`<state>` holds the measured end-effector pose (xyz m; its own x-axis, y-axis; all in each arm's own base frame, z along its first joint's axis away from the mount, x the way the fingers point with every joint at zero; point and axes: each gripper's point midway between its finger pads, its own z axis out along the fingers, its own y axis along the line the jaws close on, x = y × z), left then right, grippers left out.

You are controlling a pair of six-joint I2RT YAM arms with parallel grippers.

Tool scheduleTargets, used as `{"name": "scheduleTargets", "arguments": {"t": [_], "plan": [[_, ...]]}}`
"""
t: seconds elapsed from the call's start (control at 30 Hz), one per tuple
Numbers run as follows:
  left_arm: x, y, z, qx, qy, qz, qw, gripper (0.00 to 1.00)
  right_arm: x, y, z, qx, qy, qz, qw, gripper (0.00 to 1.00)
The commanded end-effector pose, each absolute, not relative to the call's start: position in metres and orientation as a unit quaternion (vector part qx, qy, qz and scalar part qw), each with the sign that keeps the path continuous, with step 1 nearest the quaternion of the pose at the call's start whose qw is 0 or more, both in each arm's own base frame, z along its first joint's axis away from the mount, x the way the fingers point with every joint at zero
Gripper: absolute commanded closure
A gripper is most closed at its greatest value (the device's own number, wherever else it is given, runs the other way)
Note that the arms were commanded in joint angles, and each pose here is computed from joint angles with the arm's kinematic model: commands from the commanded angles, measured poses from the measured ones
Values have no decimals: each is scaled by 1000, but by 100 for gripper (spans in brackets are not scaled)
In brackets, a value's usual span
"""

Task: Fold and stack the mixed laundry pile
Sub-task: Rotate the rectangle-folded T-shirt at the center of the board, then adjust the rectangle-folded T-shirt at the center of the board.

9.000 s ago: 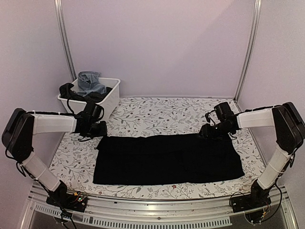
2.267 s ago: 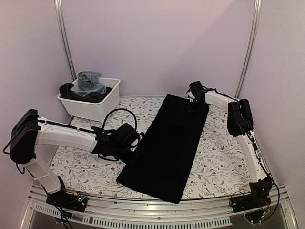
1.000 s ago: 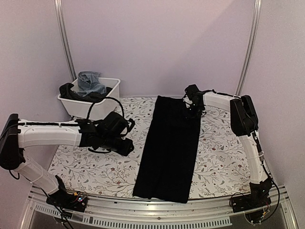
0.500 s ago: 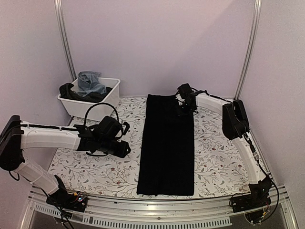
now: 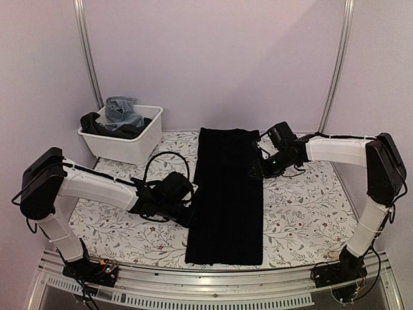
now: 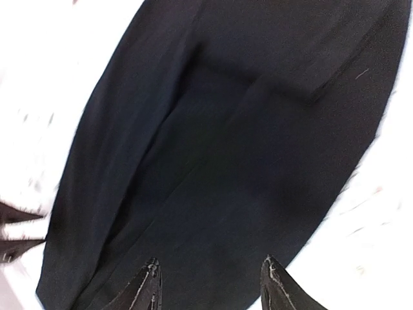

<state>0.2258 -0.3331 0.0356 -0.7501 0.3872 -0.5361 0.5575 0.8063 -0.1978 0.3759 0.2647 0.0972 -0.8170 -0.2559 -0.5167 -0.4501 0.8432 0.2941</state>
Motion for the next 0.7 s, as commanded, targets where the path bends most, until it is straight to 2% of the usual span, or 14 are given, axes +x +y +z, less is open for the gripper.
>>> {"name": "scheduleTargets", "arguments": {"t": [0.0,0.23,0.4,0.67], "plan": [[227,-349,41,272,909,-189,253,69,294,304,72,-219,919,283,164,49],[221,-353,29,285,911,-178,241,69,234,320,40,-248,918,287,112,52],[218,-337,15,281,923,-141,223,69,212,287,-1,-237,943,223,60,57],[199,-314,8,294,928,-99,205,69,185,246,-18,-233,957,170,31,58]]}}
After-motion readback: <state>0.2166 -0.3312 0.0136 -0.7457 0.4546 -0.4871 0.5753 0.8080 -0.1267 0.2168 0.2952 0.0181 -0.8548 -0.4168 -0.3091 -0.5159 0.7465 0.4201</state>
